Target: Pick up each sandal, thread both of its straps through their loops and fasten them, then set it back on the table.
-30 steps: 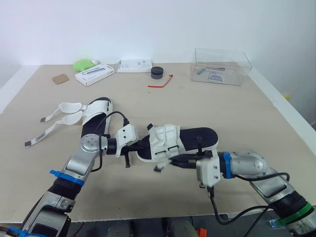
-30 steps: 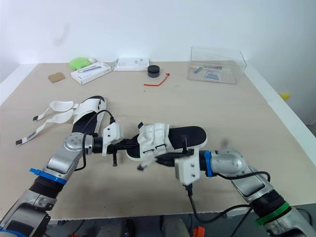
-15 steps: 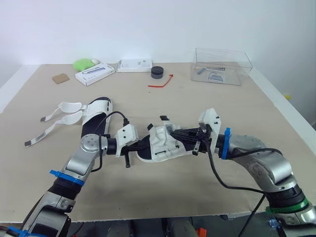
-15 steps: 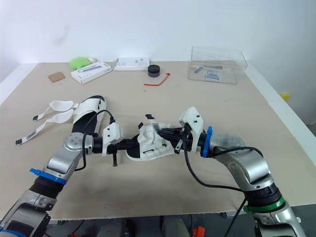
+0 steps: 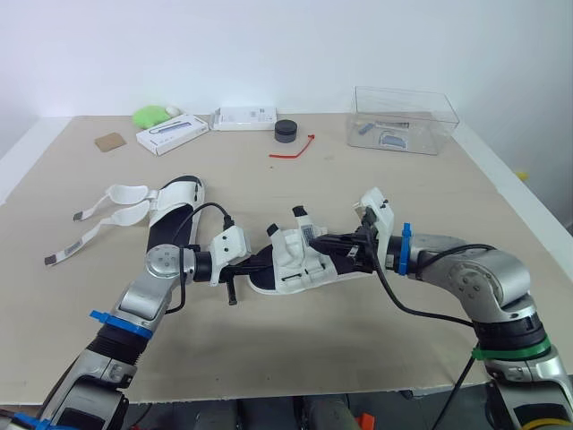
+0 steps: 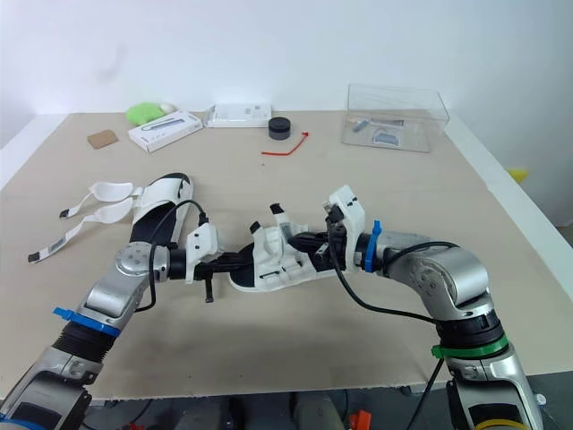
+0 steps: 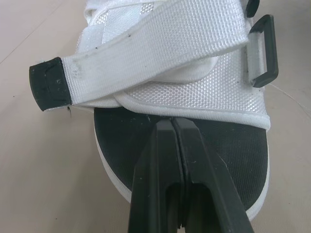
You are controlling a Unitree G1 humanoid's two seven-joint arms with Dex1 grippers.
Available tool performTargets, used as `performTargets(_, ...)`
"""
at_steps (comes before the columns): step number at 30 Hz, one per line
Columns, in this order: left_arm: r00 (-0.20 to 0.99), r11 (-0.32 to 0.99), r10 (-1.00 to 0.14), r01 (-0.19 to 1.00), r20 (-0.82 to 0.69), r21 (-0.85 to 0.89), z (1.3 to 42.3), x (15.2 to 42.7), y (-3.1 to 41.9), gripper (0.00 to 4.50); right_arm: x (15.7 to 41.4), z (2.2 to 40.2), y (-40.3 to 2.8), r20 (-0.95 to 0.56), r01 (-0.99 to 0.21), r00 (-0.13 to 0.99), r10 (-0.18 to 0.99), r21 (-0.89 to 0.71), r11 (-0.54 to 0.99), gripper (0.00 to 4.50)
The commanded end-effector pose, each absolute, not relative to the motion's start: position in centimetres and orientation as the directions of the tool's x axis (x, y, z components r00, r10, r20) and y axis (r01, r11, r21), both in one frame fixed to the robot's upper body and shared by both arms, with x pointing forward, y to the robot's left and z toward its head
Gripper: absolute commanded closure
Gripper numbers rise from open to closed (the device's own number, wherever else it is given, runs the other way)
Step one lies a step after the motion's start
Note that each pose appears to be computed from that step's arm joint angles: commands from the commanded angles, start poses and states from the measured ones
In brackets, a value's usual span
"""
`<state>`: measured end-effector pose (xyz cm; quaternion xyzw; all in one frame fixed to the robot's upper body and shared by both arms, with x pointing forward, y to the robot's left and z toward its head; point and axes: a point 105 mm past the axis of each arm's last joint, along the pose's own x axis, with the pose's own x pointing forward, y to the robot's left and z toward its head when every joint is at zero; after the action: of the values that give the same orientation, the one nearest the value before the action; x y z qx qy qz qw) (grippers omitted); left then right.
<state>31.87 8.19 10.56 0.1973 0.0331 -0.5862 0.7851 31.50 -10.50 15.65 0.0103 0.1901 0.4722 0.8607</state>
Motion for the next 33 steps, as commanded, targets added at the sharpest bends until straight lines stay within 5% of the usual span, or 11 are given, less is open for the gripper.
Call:
performTargets(1,0.309,0.239,-0.903,0.939,-0.298,0.249,9.9,31.7,8.2,4.50,32.2,16.8,-11.0,-0.307,-0.794,0.521,0.797,0.169,0.584,3.78)
performTargets(5,0.309,0.240,-0.904,0.939,-0.296,0.247,9.9,31.7,8.2,4.50,32.8,17.4,-11.1,-0.303,-0.784,0.549,0.779,0.135,0.605,2.09)
performTargets(20,0.311,0.242,-0.903,0.938,-0.295,0.249,10.0,32.0,8.1,4.50,34.3,21.9,-10.0,-0.171,-0.806,0.591,0.789,-0.171,0.567,2.09)
performTargets(25,0.312,0.244,-0.907,0.937,-0.282,0.250,10.2,31.9,7.9,4.50,34.8,19.5,-9.4,-0.222,-0.821,0.571,0.790,-0.131,0.556,4.35)
performTargets(33,0.295,0.232,-0.920,0.941,-0.260,0.248,10.7,31.4,8.2,4.50,36.1,17.1,-10.0,-0.346,-0.825,0.558,0.754,-0.128,0.551,4.47)
